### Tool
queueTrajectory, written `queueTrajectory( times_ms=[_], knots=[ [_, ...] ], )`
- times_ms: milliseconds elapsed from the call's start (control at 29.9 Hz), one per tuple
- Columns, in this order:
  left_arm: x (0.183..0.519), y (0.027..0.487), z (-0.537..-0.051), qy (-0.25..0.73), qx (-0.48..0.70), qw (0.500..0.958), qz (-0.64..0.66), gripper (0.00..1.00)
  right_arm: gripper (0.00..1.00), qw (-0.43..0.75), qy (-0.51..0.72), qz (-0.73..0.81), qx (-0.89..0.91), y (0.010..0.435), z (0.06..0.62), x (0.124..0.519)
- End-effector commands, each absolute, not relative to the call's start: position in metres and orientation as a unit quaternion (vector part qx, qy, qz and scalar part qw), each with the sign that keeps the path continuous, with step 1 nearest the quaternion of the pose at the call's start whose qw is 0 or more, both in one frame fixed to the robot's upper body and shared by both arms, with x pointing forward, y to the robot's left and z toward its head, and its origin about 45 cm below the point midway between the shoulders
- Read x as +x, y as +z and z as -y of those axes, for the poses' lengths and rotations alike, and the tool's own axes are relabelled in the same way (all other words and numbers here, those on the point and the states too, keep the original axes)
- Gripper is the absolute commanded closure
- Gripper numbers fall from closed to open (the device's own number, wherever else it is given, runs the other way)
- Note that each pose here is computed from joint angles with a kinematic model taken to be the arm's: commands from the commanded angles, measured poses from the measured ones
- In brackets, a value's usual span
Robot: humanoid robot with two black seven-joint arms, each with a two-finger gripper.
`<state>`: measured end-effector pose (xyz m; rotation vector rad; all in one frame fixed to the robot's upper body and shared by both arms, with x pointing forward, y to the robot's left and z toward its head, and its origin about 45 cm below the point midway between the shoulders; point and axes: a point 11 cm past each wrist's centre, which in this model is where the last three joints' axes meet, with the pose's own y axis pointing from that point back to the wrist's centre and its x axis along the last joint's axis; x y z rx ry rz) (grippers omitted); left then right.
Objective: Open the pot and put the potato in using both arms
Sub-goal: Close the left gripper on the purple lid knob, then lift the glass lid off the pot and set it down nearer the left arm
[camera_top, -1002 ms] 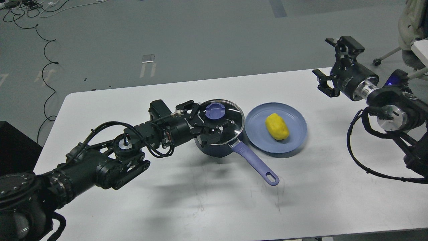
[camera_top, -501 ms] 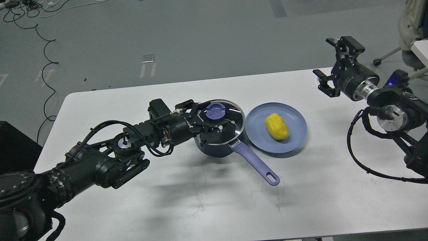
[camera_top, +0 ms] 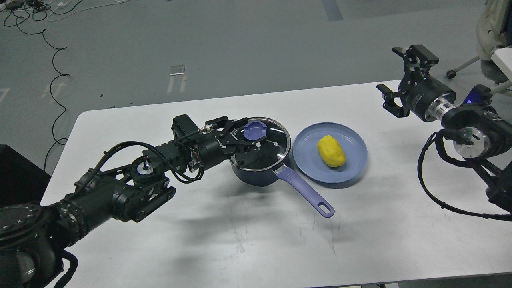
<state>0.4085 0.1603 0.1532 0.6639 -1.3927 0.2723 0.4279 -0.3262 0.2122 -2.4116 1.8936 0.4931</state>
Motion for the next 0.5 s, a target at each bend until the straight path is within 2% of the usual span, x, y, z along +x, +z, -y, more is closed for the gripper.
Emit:
queueTrajectory(
  times_ms=[0,234,468],
  knots=[
    [0.4089,0.1531,-0.1609,0.123,0.300,0.708,0.627,0.33,0.00,0.016,0.159,-0.610,-0.776,0.2112,0.3266,0.4275],
    [0.4074,0.1546,-0.1572,0.122,0.294,0.710,0.628,0.51,0.00,0.012,0.160,-0.613,-0.773,0.2078,0.3293,0.4271],
    [0.4067,0.1575,-0.1535,0.121,0.288,0.711,0.630,0.53,0.00,0.008,0.162,-0.615,-0.771,0.2044,0.3306,0.4260]
  ],
)
